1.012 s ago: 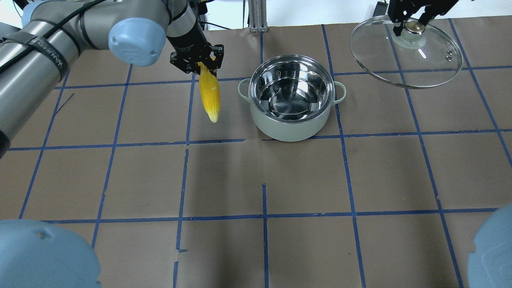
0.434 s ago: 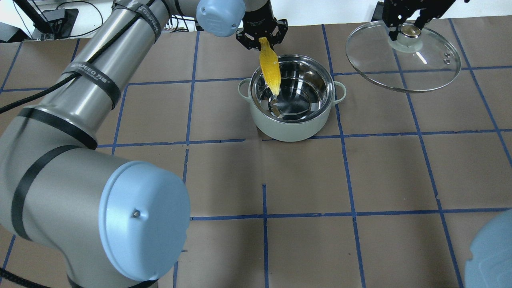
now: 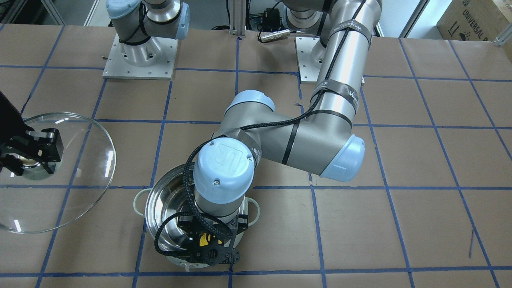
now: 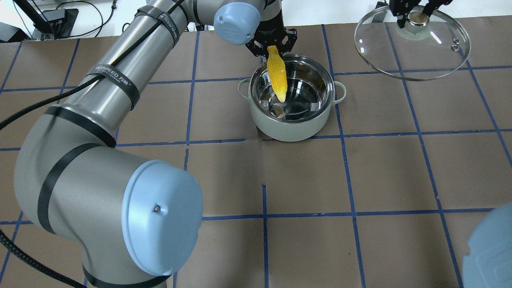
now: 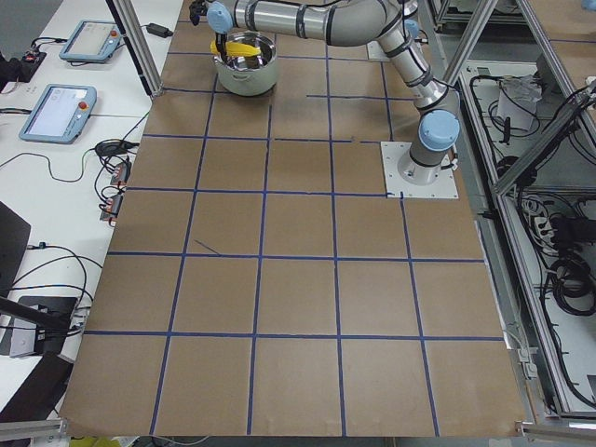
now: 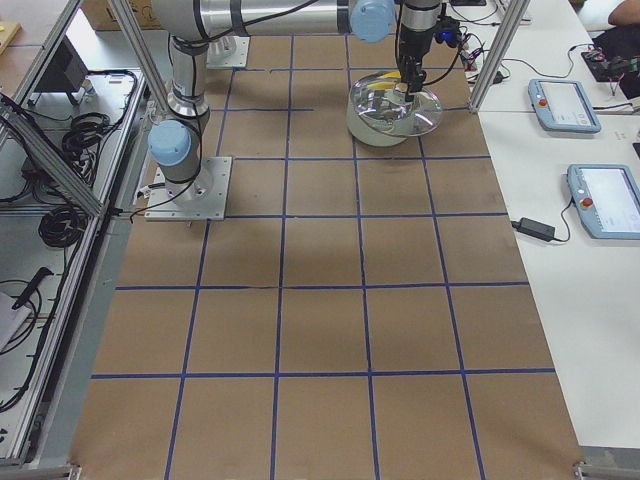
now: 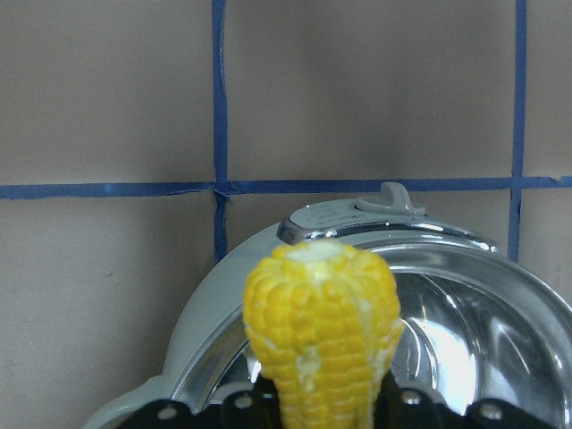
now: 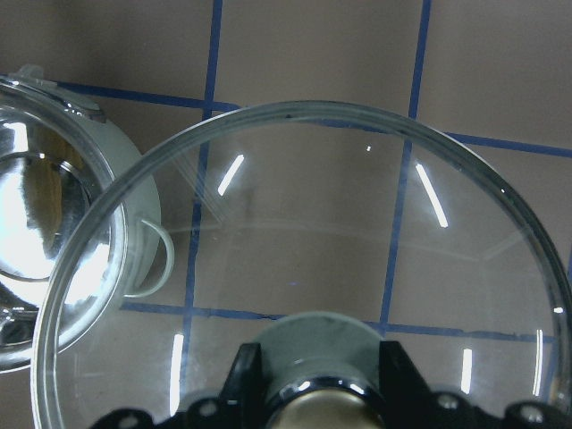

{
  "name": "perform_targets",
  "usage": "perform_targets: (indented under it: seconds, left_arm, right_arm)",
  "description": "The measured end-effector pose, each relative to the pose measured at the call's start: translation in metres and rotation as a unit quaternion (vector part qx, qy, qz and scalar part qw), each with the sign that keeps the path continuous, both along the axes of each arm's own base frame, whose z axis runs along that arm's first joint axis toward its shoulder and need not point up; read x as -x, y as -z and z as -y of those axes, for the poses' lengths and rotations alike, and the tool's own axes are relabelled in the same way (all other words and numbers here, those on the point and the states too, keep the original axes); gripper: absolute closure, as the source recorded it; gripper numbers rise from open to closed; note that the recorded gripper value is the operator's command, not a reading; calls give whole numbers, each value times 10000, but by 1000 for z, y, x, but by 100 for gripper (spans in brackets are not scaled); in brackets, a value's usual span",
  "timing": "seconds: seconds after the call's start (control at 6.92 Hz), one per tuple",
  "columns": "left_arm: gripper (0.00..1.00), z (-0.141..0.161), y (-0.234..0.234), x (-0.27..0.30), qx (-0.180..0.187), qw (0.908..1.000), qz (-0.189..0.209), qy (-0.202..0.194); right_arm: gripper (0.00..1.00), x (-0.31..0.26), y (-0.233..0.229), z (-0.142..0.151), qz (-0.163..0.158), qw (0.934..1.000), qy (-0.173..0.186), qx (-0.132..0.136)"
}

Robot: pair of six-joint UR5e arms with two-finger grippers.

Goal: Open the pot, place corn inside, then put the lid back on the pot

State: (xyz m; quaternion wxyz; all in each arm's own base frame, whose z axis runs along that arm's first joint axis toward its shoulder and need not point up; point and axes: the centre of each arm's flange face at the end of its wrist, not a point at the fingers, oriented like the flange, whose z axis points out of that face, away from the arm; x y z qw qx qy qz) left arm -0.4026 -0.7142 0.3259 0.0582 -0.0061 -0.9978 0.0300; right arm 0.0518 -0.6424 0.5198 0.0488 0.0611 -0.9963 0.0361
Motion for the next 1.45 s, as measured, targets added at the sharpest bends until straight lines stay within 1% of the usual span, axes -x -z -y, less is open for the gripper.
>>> perform_targets:
  seconds: [0.29, 0.43, 0.58, 0.72, 0.87, 1.01, 1.16, 1.3, 1.45]
  left_arm:
    - [0, -8, 6, 10, -65, 9997, 226, 71]
    - [0, -12, 1, 9, -112, 9995, 262, 97]
    - [0, -14, -14, -4, -201, 9993, 303, 77]
    - [0, -14, -38, -35, -296, 9989, 347, 62]
    - [0, -11, -57, -73, -344, 9985, 392, 138]
    - [0, -10, -69, -106, -343, 9977, 546, 197]
    - [0, -17, -77, -138, -348, 9955, 838, 272]
    - [0, -33, -86, -176, -428, 9930, 1020, 404]
    - [0, -62, -97, -218, -529, 9919, 1065, 455]
  right_arm:
    - [95, 3, -22, -9, -32, 9997, 70, 212]
    - [95, 1, -32, -13, -9, 9995, 81, 304]
    - [95, -2, -41, -18, 24, 9992, 95, 377]
    - [95, -6, -52, -28, 67, 9990, 116, 418]
    - [95, -9, -65, -42, 95, 9990, 151, 400]
    - [95, -12, -78, -56, 110, 9991, 164, 380]
    - [95, -14, -84, -64, 122, 9991, 156, 380]
    - [95, -15, -70, -55, 198, 9994, 132, 249]
    - [95, -19, -44, -35, 373, 9992, 83, 68]
